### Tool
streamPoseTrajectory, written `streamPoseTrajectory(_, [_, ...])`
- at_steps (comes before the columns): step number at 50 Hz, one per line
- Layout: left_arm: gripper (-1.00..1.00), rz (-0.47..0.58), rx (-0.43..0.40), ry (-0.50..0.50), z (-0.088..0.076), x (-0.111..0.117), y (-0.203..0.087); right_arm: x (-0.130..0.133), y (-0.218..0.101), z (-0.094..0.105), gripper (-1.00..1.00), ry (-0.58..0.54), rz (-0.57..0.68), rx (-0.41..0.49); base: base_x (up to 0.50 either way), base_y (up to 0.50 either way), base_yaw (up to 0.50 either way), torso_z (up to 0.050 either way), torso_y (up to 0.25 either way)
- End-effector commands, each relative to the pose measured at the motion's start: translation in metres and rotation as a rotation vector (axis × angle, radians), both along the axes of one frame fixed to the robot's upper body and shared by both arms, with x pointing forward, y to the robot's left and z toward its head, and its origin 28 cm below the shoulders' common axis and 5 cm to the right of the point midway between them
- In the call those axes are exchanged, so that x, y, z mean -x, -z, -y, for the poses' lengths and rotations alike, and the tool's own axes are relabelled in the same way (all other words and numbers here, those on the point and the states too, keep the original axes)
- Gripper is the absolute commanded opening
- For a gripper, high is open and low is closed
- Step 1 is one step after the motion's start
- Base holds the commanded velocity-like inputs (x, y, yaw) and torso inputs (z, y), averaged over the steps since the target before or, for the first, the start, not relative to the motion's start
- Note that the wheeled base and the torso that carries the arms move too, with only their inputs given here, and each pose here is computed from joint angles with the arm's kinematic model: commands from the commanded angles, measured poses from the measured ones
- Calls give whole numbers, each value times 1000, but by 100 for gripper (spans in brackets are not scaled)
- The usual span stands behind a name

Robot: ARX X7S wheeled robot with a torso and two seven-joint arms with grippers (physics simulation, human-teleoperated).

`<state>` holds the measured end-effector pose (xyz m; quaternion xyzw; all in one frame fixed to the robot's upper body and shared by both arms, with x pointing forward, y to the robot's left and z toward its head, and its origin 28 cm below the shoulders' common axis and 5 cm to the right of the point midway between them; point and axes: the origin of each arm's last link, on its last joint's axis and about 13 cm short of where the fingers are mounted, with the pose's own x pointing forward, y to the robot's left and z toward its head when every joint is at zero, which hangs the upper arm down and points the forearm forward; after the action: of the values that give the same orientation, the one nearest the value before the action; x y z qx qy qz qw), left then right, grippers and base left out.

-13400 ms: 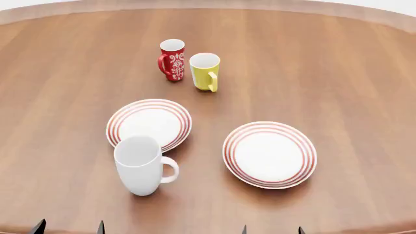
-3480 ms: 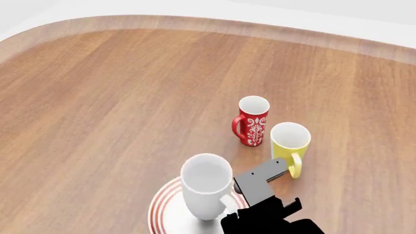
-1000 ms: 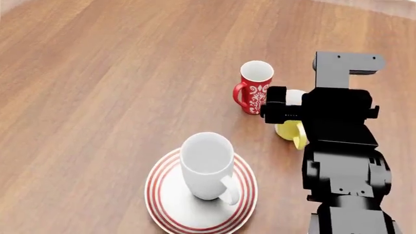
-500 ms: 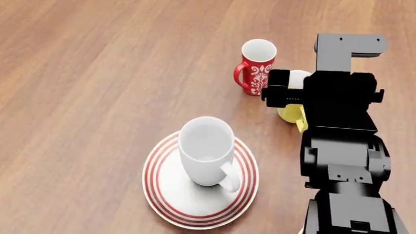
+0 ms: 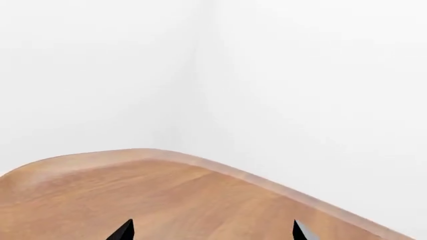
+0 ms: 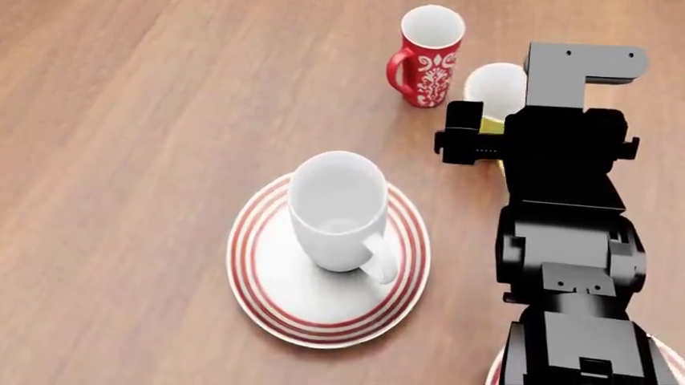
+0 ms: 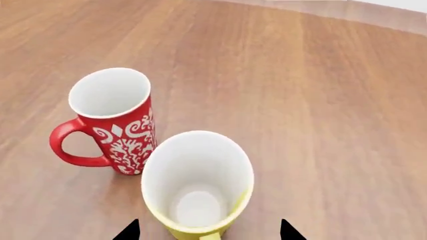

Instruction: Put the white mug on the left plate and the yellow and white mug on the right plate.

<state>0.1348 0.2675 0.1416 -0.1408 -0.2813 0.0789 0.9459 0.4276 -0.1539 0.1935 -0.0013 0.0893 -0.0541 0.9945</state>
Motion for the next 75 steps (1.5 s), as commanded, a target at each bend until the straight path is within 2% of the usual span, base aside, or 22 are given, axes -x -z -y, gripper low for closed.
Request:
streamPoseTrajectory(1, [100,6,14,-9,-1,0,-1,1,3,0,100,-2,-6,-6,0,0,0,0,-68])
streamPoseTrajectory(11, [100,6,17,-14,-1,0,-1,1,4,1,100,0,-6,-14,0,0,0,0,-57])
streamPoseTrajectory(19, [100,6,-15,-20,0,-1,-1,1,5,1,100,0,-10,-13,0,0,0,0,-161])
streamPoseTrajectory(22, [100,10,44,4,-1,0,-2,1,5,1,100,3,-13,-13,0,0,0,0,-167])
streamPoseTrajectory(24, [100,7,19,-7,-1,-1,-1,1,6,1,100,2,-12,-17,0,0,0,0,0])
streamPoseTrajectory(35, [100,10,24,-2,0,1,-2,2,8,2,100,-2,-13,-20,0,0,0,0,0])
streamPoseTrajectory(36, [100,10,25,-3,0,1,-2,2,8,2,-100,-3,-13,-21,0,0,0,0,0])
streamPoseTrajectory(50, [100,14,29,-3,0,1,-3,2,10,3,-100,-6,-6,-35,0,0,0,0,0])
streamPoseTrajectory(55, [100,13,29,-4,0,1,-3,0,7,2,-100,-17,82,-42,0,0,0,0,0])
streamPoseTrajectory(63, [100,11,30,-3,0,1,-2,-2,2,6,-100,-72,242,-109,0,0,0,0,0])
streamPoseTrajectory(67, [100,9,28,0,0,1,-2,-3,-1,7,-100,-95,274,-131,0,0,0,0,0])
streamPoseTrajectory(71, [100,7,28,1,1,0,-2,-3,-3,8,-100,-107,325,-118,0,0,0,0,0])
streamPoseTrajectory(75, [100,4,26,5,1,0,-2,8,-4,8,-100,-106,354,-102,0,0,0,0,0])
